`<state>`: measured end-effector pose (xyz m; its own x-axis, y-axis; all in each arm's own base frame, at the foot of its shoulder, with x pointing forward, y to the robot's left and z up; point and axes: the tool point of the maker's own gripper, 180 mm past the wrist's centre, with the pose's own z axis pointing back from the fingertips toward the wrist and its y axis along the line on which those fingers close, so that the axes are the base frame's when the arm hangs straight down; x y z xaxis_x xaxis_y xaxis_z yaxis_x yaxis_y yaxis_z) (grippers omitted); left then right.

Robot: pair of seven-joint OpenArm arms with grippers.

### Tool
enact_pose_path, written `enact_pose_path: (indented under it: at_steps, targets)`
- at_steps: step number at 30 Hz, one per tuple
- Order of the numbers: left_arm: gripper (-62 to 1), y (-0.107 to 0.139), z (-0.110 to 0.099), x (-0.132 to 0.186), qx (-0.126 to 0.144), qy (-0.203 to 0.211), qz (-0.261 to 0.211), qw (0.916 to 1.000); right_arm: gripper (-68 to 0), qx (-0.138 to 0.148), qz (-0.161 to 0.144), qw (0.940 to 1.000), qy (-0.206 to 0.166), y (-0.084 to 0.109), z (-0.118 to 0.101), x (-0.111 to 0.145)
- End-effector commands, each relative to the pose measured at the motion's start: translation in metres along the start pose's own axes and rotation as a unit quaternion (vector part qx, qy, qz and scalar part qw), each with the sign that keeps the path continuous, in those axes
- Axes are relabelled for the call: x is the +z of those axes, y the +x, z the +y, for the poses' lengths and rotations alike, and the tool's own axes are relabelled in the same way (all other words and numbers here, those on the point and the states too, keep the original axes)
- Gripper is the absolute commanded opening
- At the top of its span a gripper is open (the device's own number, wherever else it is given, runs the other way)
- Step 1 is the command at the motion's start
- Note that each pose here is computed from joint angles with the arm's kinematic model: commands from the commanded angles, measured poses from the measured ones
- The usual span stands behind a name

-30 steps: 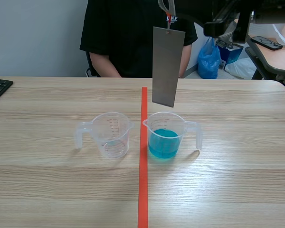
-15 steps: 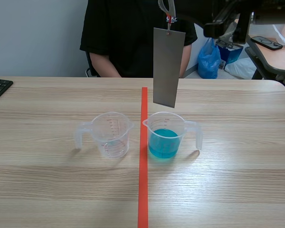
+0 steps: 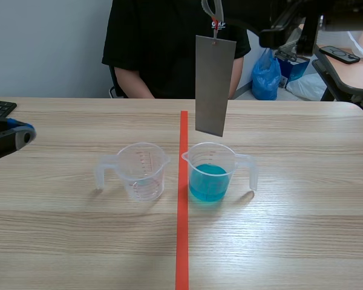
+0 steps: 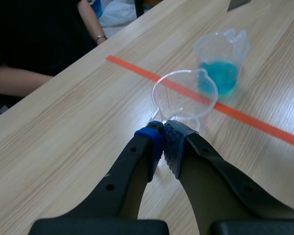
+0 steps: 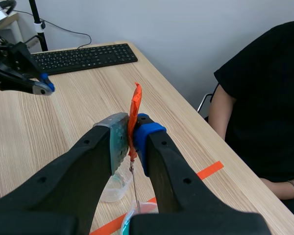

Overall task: Do the redox reaction experiment.
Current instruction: 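Raise the plate and point at it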

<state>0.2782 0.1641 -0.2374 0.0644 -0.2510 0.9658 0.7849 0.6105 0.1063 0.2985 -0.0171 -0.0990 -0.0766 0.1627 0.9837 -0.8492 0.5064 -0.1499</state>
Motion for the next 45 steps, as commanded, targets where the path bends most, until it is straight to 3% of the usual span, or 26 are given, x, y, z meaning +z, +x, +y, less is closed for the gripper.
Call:
enact_pose_path:
  at_steps: [1, 12, 18, 24, 45]
  targets:
    - [-57.8, 0.015, 0.002, -0.01, 0.005, 0.001, -0.031, 0.9995, -66.0, 0.007, -0.011, 0.9999, -0.001, 0.008, -0.002, 0.002]
    - [-57.8, 0.011, -0.022, -0.082, 0.029, -0.055, -0.03, 0.9977, -66.0, 0.007, -0.012, 0.9999, 0.0, 0.008, -0.002, 0.002]
    - [-57.8, 0.022, -0.019, -0.106, 0.05, -0.062, -0.046, 0.9958, -66.0, 0.007, -0.012, 0.9999, 0.0, 0.008, -0.002, 0.002]
    - [-57.7, 0.027, -0.02, -0.122, 0.063, -0.067, -0.057, 0.9941, -66.0, 0.007, -0.012, 0.9999, 0.0, 0.008, -0.002, 0.002]
    - [-57.7, 0.05, -0.061, -0.163, 0.091, -0.112, -0.095, 0.9849, -66.0, 0.007, -0.012, 0.9999, 0.0, 0.008, -0.002, 0.002]
